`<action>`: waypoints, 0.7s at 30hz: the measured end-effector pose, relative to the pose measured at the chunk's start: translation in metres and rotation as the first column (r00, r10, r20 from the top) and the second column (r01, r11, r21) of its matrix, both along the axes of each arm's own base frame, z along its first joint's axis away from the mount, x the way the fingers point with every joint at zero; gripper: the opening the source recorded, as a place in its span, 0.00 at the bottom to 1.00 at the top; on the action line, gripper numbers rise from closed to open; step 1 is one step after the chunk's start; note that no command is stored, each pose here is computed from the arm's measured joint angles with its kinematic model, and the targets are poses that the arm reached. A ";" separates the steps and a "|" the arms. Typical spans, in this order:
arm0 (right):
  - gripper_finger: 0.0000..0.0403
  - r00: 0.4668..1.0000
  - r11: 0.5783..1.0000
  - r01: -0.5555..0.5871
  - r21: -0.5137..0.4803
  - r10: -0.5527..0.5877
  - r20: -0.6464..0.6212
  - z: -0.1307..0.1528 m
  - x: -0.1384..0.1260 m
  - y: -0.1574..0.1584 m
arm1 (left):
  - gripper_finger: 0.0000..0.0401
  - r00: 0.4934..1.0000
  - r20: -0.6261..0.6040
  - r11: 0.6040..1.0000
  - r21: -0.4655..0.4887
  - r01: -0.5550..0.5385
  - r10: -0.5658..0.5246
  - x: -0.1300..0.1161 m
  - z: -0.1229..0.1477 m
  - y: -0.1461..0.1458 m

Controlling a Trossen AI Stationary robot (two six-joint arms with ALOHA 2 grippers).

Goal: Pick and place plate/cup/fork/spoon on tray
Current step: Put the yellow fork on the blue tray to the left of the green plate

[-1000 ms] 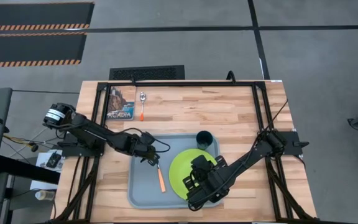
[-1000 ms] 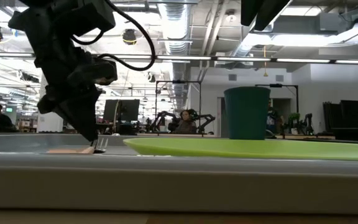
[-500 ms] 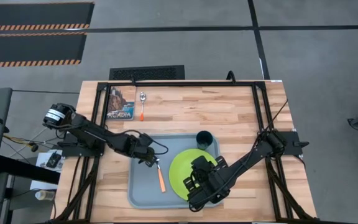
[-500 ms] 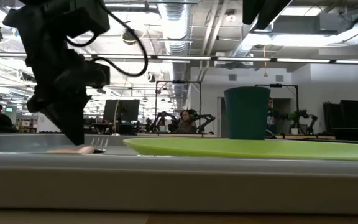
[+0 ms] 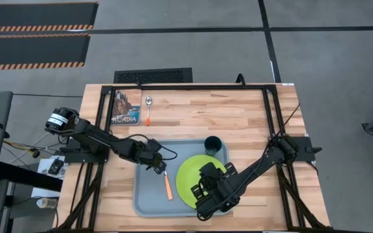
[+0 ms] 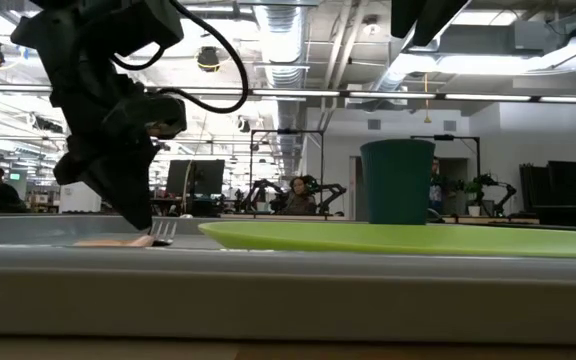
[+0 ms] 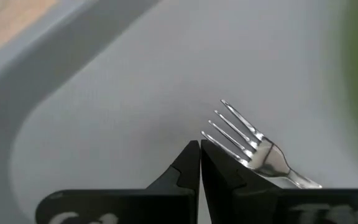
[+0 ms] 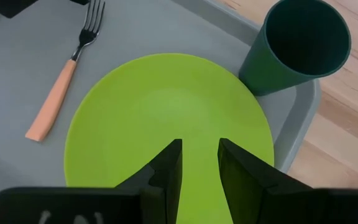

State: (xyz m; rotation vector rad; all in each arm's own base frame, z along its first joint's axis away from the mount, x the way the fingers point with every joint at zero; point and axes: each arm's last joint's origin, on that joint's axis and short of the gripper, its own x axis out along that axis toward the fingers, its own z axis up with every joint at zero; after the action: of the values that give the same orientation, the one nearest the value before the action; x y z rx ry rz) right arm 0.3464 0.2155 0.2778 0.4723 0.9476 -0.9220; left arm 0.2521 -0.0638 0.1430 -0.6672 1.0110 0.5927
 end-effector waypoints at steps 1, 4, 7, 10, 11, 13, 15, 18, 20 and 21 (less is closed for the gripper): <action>0.32 1.000 1.000 0.000 0.000 0.000 0.000 0.000 0.000 0.000 | 0.00 1.000 0.003 1.000 0.001 -0.002 0.002 0.001 0.000 0.001; 0.32 1.000 1.000 -0.001 0.000 0.001 0.000 0.000 0.000 0.000 | 0.00 1.000 0.010 1.000 0.011 -0.002 0.002 0.002 0.000 0.003; 0.32 1.000 1.000 -0.001 -0.001 0.001 0.000 0.000 0.000 0.000 | 0.00 1.000 0.024 1.000 0.012 -0.002 0.001 0.003 0.001 0.004; 0.32 1.000 1.000 -0.001 -0.001 0.001 0.000 0.000 0.000 0.000 | 0.00 0.999 0.046 1.000 0.012 0.002 -0.002 0.006 0.002 0.005; 0.32 1.000 1.000 -0.001 -0.001 0.001 0.000 0.000 0.000 0.000 | 0.00 0.999 0.050 1.000 0.012 0.000 0.000 0.006 0.002 0.006; 0.32 1.000 1.000 -0.001 0.000 0.001 0.001 0.000 0.000 0.000 | 0.00 0.999 0.053 1.000 0.012 -0.004 0.003 0.007 0.002 0.007; 0.32 1.000 1.000 -0.001 -0.001 0.001 0.000 0.000 0.000 0.000 | 0.00 0.998 0.068 1.000 0.019 -0.001 0.000 0.008 0.003 0.006; 0.32 1.000 1.000 -0.002 -0.001 0.002 0.000 0.000 0.000 0.001 | 0.00 0.998 0.068 1.000 0.025 0.001 -0.003 0.008 0.003 0.007; 0.32 1.000 1.000 -0.002 0.000 0.002 0.001 0.000 0.000 0.001 | 0.00 0.998 0.061 0.999 0.041 0.010 -0.013 0.007 0.003 0.007; 0.32 1.000 1.000 -0.002 0.000 0.002 0.001 0.000 0.000 0.001 | 0.00 0.999 0.050 0.999 0.048 0.009 -0.011 0.006 0.002 0.007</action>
State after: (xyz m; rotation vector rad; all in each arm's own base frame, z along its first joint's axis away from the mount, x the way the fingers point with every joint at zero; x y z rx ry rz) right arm 0.3461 0.2160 0.2778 0.4713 0.9471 -0.9204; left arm 0.2585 -0.0564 0.1452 -0.6320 0.9499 0.5864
